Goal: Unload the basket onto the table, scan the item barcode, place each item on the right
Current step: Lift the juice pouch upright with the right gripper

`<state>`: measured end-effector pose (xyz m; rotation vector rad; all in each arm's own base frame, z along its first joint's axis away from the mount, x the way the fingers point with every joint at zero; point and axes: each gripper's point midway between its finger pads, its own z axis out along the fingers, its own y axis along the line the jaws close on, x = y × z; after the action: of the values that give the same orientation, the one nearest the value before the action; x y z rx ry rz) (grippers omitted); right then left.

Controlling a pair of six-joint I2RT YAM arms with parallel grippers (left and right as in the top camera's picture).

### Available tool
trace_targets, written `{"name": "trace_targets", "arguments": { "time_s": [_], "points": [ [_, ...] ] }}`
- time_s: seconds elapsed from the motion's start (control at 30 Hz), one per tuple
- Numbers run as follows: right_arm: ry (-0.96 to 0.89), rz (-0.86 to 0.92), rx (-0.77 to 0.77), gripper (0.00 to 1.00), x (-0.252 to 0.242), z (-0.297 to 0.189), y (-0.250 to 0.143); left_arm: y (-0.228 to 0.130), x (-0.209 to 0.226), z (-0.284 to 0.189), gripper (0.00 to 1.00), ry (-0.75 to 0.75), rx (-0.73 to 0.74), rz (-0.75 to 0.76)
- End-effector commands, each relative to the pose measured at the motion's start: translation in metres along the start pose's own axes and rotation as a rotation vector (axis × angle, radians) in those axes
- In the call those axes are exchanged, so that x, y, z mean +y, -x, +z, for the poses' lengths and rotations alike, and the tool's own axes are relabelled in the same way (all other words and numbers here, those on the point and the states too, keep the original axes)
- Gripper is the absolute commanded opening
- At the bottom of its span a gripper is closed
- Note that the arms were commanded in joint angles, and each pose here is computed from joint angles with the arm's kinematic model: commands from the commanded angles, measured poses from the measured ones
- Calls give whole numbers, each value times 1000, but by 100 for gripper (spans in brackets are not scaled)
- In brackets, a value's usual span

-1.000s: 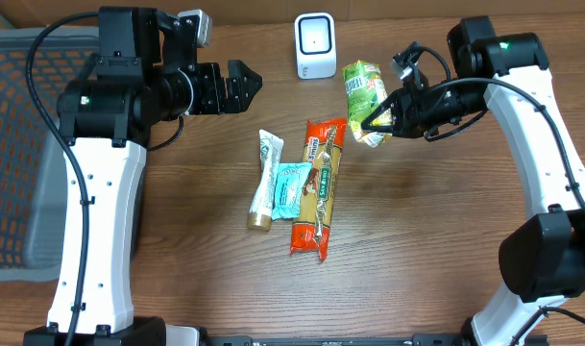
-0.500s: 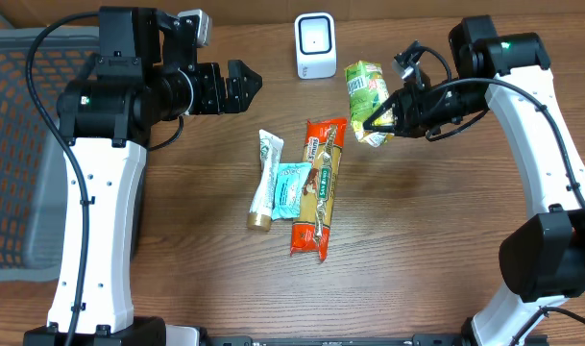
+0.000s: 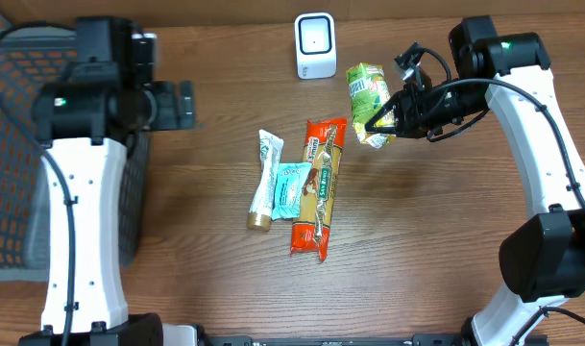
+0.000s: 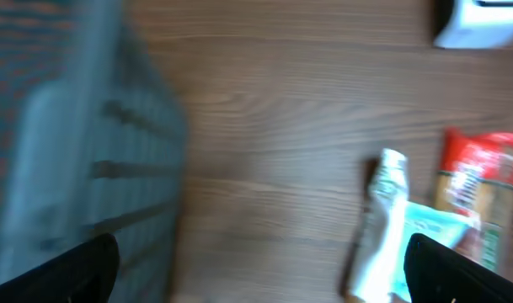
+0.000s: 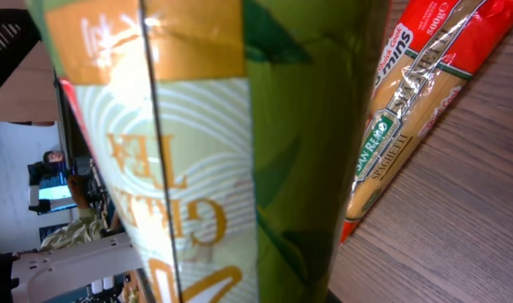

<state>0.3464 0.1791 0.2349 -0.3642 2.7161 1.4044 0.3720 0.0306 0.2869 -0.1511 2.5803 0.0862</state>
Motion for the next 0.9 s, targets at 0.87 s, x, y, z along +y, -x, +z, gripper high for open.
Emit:
{"name": "trace_targets", "arguments": {
  "time_s": [0.87],
  "points": [
    [-99, -104, -65, 4, -2, -12, 16, 6, 23, 2, 99, 25, -13, 65]
  ]
}}
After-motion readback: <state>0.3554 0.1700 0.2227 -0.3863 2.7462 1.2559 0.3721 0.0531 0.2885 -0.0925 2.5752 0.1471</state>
